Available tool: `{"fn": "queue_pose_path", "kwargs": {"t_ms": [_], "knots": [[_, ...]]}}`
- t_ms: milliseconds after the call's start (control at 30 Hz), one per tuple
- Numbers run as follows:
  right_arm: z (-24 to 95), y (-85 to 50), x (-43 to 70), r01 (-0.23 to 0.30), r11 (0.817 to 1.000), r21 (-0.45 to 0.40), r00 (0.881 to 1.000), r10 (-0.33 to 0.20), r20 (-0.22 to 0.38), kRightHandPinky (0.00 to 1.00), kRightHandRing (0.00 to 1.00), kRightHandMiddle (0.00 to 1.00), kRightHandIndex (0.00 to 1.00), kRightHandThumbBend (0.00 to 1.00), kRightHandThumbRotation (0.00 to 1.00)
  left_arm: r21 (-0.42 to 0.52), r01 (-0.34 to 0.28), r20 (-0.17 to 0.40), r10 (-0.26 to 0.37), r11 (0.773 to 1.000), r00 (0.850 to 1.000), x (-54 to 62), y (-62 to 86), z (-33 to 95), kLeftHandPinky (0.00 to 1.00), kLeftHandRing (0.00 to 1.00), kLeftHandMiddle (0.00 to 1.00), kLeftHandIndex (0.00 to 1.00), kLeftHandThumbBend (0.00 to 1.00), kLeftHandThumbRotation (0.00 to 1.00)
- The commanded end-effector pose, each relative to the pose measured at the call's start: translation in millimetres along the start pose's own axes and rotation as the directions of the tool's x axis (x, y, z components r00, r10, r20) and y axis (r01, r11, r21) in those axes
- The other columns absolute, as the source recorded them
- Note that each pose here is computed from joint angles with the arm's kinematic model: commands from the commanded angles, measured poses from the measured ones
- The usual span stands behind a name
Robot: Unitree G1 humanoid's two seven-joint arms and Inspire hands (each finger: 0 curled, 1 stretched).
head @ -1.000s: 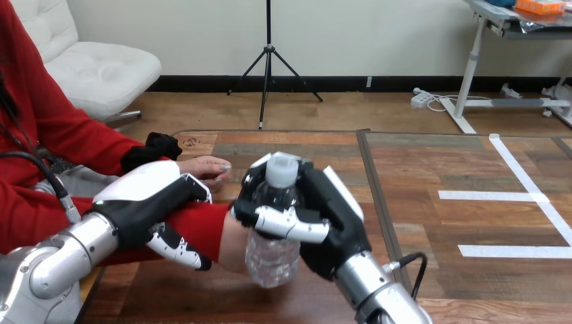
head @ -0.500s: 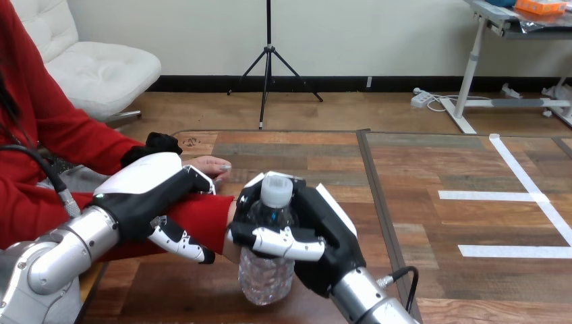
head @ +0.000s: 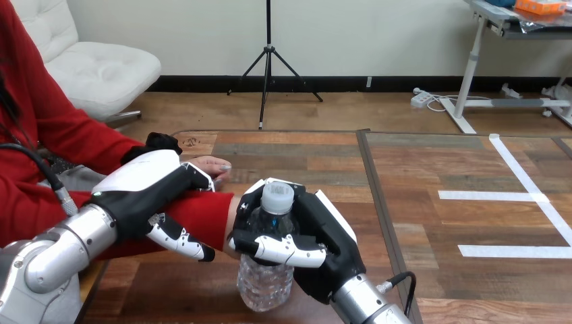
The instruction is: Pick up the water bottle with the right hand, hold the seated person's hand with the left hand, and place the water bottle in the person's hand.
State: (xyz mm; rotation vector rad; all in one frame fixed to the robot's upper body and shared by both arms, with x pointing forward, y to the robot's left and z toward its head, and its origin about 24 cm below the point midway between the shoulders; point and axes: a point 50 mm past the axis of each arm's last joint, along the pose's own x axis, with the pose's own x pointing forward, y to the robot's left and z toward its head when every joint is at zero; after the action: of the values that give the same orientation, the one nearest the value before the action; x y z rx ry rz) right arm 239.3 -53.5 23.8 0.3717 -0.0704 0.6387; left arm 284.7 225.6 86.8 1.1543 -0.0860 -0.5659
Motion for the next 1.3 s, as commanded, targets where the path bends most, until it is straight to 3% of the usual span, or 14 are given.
{"fn": "queue_pose_path", "kwargs": {"t_ms": [0,167,467,667,967,1067,1167,1267], "knots": [[22.2,31.6,32.4,-0.080,0.993,0.084,0.979,0.063,0.192,0.31,0.34,0.38,0.41,0.85,0.00,0.028,-0.198,0.269,0.183,0.980,0.946,10.4,48.9,54.0,0.30,0.36,0.43,0.43,0.85,0.00],[23.4,30.2,32.9,-0.070,0.994,0.079,0.982,0.055,0.179,0.35,0.37,0.39,0.41,0.86,0.00,0.026,-0.189,0.272,0.175,0.982,0.946,10.3,48.4,53.9,0.30,0.36,0.42,0.43,0.86,0.00],[30.3,26.1,36.6,-0.081,0.996,0.033,0.977,0.072,0.200,0.36,0.37,0.39,0.40,0.85,0.00,0.012,-0.158,0.266,0.149,0.987,0.953,9.7,46.8,53.3,0.30,0.36,0.42,0.43,0.87,0.00],[36.7,22.9,38.7,-0.105,0.994,-0.011,0.969,0.105,0.222,0.35,0.37,0.39,0.41,0.82,0.00,0.010,-0.150,0.265,0.142,0.989,0.954,9.2,45.5,53.8,0.29,0.35,0.42,0.43,0.87,0.00],[45.5,18.3,42.7,-0.112,0.994,-0.013,0.964,0.112,0.241,0.34,0.36,0.39,0.41,0.81,0.00,0.017,-0.142,0.263,0.133,0.990,0.956,8.8,43.8,54.6,0.28,0.34,0.41,0.41,0.88,0.00],[49.3,17.1,44.0,-0.121,0.992,-0.036,0.955,0.126,0.267,0.34,0.36,0.40,0.41,0.80,0.00,0.014,-0.137,0.264,0.129,0.990,0.956,8.6,43.3,54.2,0.28,0.34,0.41,0.41,0.89,0.00],[54.7,16.1,44.7,-0.111,0.992,-0.052,0.957,0.121,0.263,0.34,0.36,0.40,0.40,0.81,0.00,0.009,-0.140,0.273,0.132,0.990,0.953,9.1,42.3,53.9,0.27,0.33,0.40,0.40,0.89,0.00],[60.0,15.6,46.3,-0.126,0.990,-0.067,0.949,0.140,0.283,0.33,0.36,0.40,0.40,0.80,0.00,0.000,-0.130,0.270,0.125,0.992,0.955,10.1,40.3,51.9,0.27,0.33,0.40,0.40,0.89,0.00]]}}
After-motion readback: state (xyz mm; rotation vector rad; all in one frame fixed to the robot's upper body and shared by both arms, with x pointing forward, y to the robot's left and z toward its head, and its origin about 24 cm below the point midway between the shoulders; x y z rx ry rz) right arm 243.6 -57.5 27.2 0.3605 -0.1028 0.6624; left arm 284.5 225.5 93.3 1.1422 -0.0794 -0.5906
